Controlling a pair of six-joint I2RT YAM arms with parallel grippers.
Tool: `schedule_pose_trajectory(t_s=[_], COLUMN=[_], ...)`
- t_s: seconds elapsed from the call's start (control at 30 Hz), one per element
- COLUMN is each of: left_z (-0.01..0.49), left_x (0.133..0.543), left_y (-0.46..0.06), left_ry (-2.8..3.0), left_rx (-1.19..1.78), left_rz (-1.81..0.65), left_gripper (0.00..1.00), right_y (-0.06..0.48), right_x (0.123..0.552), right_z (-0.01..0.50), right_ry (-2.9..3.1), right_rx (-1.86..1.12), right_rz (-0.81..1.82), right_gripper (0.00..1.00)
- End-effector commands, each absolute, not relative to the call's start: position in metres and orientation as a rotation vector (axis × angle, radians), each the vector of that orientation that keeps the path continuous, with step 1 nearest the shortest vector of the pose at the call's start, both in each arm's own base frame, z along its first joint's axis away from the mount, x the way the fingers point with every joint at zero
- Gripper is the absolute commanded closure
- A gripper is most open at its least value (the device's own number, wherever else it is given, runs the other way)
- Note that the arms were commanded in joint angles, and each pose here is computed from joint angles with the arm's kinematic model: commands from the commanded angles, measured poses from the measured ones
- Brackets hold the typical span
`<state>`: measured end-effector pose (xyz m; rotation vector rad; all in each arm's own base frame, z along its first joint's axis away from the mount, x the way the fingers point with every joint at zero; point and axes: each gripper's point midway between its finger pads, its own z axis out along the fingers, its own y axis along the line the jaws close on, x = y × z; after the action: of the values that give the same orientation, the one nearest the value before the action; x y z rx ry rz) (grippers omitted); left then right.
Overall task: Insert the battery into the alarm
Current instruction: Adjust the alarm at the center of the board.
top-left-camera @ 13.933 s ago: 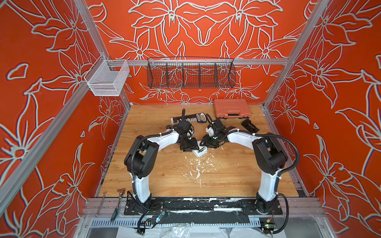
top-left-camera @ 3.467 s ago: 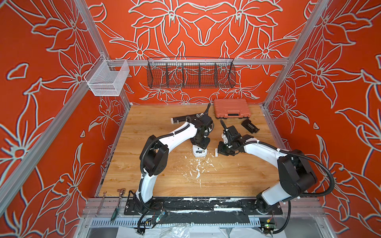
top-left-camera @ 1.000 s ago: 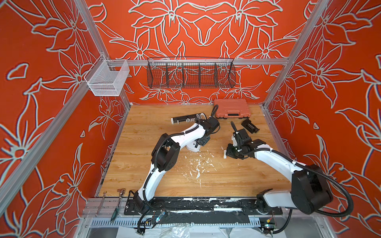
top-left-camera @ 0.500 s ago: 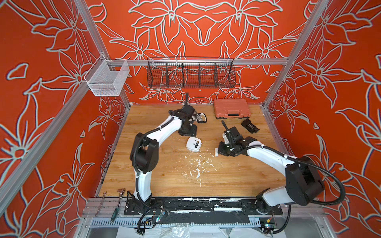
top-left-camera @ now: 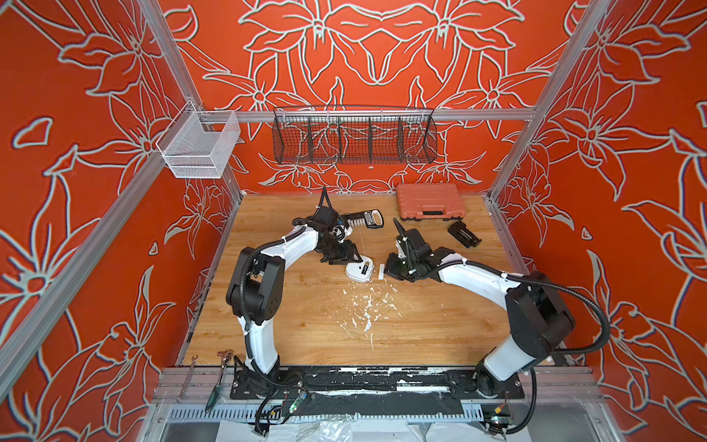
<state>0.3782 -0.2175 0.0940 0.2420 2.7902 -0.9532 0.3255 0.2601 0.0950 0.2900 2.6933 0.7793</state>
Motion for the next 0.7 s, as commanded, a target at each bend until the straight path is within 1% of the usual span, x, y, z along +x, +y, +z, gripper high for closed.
schedule_pose_trajectory(t_s=[0.0,0.13,0.27,0.43,0.53,0.67], left_z=[0.09,0.086,0.079,0.076,0.077,0.073], left_x=[0.384,0.385,0.388,0.386,0.381,0.376], left_y=[-0.214,-0.205,-0.204,-0.214,-0.224,-0.226], left_ry=[2.753,2.75,2.757,2.751,2.746,2.761], left_rx=[0.313,0.305,0.286,0.271,0.261,0.232], left_rz=[-0.921,-0.843,-0.833,-0.925,-1.037,-1.067], left_gripper=[0.41,0.41,0.41,0.41,0.41,0.41], right_y=[0.269,0.269,0.271,0.274,0.275,0.277], right_x=[0.334,0.333,0.334,0.337,0.339,0.339], right_z=[0.106,0.104,0.102,0.103,0.103,0.107], right_ry=[2.667,2.677,2.683,2.689,2.693,2.698], right_rx=[0.314,0.303,0.295,0.277,0.264,0.238], right_rz=[0.813,0.799,0.8,0.798,0.798,0.798], right_gripper=[1.0,1.0,1.0,1.0,1.0,1.0])
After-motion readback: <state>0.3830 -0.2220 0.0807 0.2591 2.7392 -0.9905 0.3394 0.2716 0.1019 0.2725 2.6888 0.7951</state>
